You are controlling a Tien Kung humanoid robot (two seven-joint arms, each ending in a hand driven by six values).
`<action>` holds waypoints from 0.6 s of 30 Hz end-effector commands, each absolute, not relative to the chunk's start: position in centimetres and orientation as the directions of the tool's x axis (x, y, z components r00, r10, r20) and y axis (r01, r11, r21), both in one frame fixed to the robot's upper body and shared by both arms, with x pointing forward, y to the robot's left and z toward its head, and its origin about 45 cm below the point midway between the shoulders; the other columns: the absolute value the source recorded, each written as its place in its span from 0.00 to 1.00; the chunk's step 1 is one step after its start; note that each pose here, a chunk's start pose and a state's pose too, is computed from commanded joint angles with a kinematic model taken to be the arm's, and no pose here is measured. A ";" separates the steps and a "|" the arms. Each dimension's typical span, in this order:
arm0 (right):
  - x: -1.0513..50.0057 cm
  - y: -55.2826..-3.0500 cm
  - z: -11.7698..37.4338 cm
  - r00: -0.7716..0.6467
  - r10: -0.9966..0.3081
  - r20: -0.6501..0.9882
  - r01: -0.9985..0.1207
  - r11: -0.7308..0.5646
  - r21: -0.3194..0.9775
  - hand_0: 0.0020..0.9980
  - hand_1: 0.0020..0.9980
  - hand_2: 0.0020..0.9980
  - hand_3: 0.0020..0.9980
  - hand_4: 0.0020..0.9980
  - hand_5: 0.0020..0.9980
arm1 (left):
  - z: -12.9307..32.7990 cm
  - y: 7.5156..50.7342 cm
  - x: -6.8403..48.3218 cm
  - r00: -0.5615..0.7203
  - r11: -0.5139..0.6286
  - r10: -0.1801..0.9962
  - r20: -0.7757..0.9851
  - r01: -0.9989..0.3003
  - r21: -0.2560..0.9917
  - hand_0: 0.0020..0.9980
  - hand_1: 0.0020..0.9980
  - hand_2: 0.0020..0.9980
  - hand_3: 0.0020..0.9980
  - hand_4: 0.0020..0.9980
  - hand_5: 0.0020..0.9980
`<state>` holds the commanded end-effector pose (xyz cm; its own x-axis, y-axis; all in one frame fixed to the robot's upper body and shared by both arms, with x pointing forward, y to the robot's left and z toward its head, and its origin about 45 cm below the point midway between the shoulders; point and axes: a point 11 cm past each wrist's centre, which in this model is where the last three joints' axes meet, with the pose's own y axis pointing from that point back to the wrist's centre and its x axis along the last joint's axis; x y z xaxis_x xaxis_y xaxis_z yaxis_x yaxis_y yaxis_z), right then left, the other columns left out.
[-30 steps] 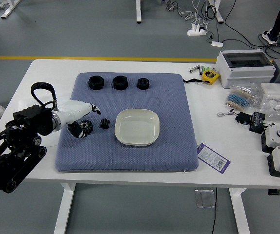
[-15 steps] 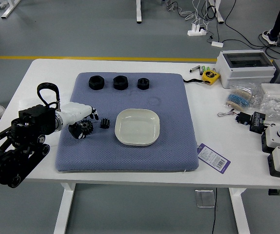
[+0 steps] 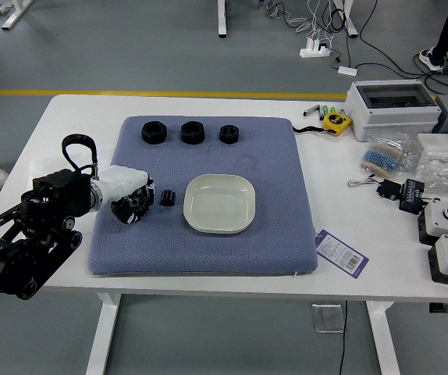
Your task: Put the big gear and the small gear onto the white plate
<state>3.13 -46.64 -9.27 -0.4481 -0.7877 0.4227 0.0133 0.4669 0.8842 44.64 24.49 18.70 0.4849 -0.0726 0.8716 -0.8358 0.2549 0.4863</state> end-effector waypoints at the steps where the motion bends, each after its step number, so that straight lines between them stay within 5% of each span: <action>1: 3.1 -46.6 -9.3 -0.447 -0.788 0.423 0.014 0.467 0.884 0.65 0.65 0.73 0.57 0.79 0.71 | 18.7 24.5 44.6 0.486 0.254 -0.071 0.871 -0.836 0.487 0.47 0.49 0.52 0.52 0.46 0.00; 3: 3.1 -46.6 -9.3 -0.446 -0.788 0.424 0.014 0.467 0.884 0.65 0.65 0.73 0.57 0.79 0.71 | 18.5 24.5 44.6 0.489 0.252 -0.068 0.869 -0.835 0.489 0.47 0.49 0.52 0.52 0.46 0.00; 4: 3.0 -46.6 -9.3 -0.445 -0.789 0.424 0.015 0.467 0.884 0.65 0.65 0.73 0.57 0.79 0.71 | 18.5 24.5 44.6 0.490 0.251 -0.067 0.869 -0.835 0.490 0.37 0.42 0.47 0.48 0.31 0.00; 15: 2.7 -46.6 -9.3 -0.441 -0.789 0.427 0.021 0.467 0.884 0.65 0.65 0.73 0.57 0.79 0.71 | 18.3 24.7 44.4 0.495 0.249 -0.054 0.867 -0.834 0.492 0.26 0.36 0.41 0.44 0.26 0.00; 16: 2.6 -46.6 -9.3 -0.440 -0.790 0.428 0.022 0.466 0.884 0.65 0.65 0.73 0.57 0.79 0.72 | 18.4 24.7 44.4 0.491 0.248 -0.053 0.869 -0.837 0.488 0.24 0.28 0.34 0.39 0.16 0.00; 18: 2.5 -46.5 -9.4 -0.439 -0.790 0.428 0.024 0.466 0.884 0.65 0.65 0.73 0.57 0.79 0.72 | 18.7 24.6 44.5 0.480 0.249 -0.051 0.876 -0.843 0.477 0.24 0.28 0.34 0.39 0.16 0.00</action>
<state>2.52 -46.55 -9.37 -0.4394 -0.7897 0.4282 0.0243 0.4661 0.8844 44.46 24.60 18.69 0.4801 -0.0509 0.8757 -0.8432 0.2488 0.4767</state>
